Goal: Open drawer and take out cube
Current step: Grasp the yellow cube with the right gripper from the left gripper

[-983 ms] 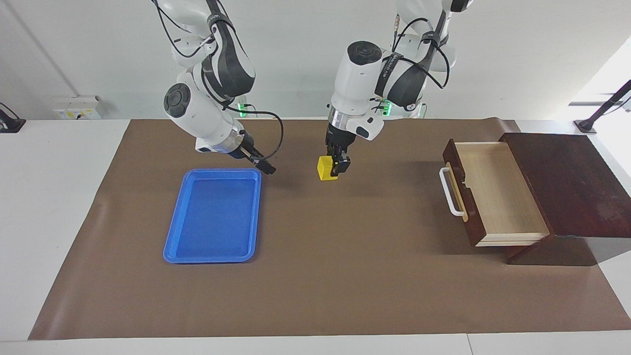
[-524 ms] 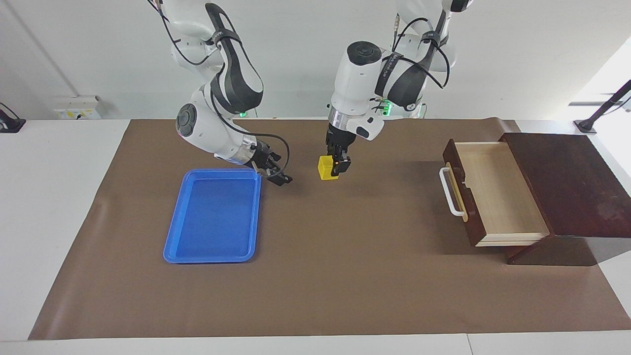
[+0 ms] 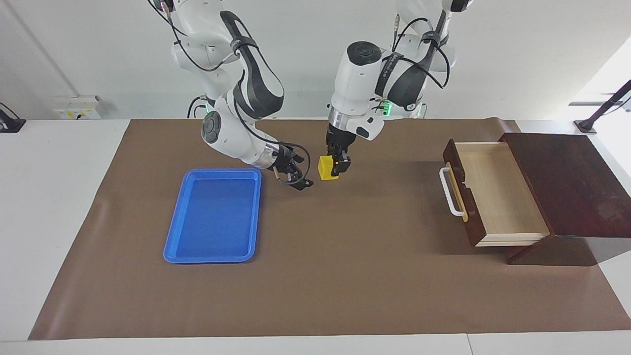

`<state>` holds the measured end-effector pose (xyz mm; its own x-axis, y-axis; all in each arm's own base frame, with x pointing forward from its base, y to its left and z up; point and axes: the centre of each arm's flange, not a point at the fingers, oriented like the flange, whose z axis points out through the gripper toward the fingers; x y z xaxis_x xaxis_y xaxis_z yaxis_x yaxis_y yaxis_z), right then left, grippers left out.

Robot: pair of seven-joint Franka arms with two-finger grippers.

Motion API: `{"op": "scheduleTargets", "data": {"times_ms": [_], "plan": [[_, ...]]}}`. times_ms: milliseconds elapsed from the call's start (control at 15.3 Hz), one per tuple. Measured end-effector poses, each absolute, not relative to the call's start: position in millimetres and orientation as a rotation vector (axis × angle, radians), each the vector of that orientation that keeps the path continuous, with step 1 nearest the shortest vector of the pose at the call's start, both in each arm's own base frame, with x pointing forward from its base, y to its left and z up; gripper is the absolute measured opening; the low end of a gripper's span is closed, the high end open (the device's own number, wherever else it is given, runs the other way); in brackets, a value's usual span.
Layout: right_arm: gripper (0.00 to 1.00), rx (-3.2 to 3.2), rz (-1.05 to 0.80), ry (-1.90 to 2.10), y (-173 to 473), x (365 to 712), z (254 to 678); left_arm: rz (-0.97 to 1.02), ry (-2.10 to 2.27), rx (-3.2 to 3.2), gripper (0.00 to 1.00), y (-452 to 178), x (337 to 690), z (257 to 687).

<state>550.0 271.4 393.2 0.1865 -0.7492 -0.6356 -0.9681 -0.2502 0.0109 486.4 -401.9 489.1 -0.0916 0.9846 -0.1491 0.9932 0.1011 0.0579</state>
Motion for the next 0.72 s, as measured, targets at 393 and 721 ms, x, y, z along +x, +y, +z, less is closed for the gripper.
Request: {"op": "scheduleTargets", "data": {"times_ms": [393, 721], "plan": [[1.0, -2.062, 0.763, 1.634, 294, 548, 400, -0.075, 2.223, 2.011, 0.55, -399, 488, 489], [1.0, -2.029, 0.72, 1.639, 291, 558, 410, -0.075, 2.224, 2.013, 0.55, -399, 488, 488]]}}
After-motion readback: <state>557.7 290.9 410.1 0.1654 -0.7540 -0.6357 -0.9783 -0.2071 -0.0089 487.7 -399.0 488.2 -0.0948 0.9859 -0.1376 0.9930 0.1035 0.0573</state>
